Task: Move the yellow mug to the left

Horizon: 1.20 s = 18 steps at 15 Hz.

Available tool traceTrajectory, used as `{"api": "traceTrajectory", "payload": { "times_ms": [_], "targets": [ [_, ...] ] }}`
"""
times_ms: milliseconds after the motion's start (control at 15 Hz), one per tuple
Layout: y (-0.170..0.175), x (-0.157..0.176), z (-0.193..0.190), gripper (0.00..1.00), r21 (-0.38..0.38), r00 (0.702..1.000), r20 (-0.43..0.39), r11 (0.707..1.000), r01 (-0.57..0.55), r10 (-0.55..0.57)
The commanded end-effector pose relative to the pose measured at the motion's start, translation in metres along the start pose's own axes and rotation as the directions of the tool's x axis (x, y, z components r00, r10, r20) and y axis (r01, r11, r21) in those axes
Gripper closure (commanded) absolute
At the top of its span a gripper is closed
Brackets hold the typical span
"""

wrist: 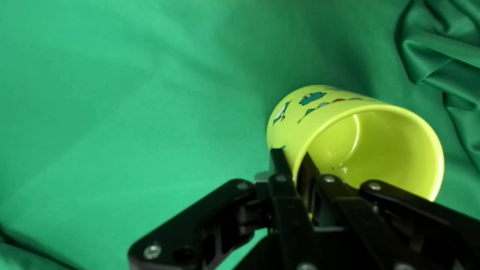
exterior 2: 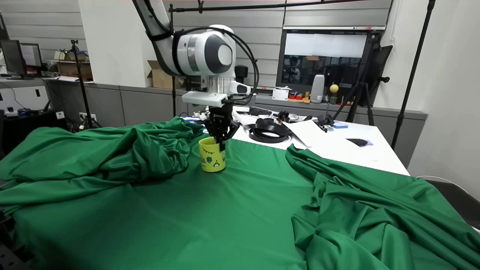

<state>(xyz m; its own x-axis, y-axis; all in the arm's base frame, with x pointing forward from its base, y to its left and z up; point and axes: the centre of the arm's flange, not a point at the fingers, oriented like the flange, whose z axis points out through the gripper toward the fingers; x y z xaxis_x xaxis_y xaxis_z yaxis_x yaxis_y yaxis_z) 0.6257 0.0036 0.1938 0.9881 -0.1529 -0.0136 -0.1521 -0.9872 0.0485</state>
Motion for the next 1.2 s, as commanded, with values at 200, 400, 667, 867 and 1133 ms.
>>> {"api": "traceTrajectory", "payload": {
  "times_ms": [200,400,667,867,1133],
  "targets": [
    [-0.021,-0.012,-0.002,0.64,0.074,0.999,0.008,0.997,0.037,-0.038],
    [-0.022,-0.015,-0.004,0.49,0.074,0.999,0.006,0.996,0.049,-0.049],
    [-0.022,-0.018,-0.014,0.23,0.066,0.998,-0.008,0.996,0.063,-0.063],
    [-0.02,-0.018,-0.025,0.03,0.058,0.998,-0.014,0.996,0.069,-0.069],
    [-0.019,-0.021,-0.034,0.0,0.097,0.989,0.08,0.989,0.114,-0.122]
  ]
}}
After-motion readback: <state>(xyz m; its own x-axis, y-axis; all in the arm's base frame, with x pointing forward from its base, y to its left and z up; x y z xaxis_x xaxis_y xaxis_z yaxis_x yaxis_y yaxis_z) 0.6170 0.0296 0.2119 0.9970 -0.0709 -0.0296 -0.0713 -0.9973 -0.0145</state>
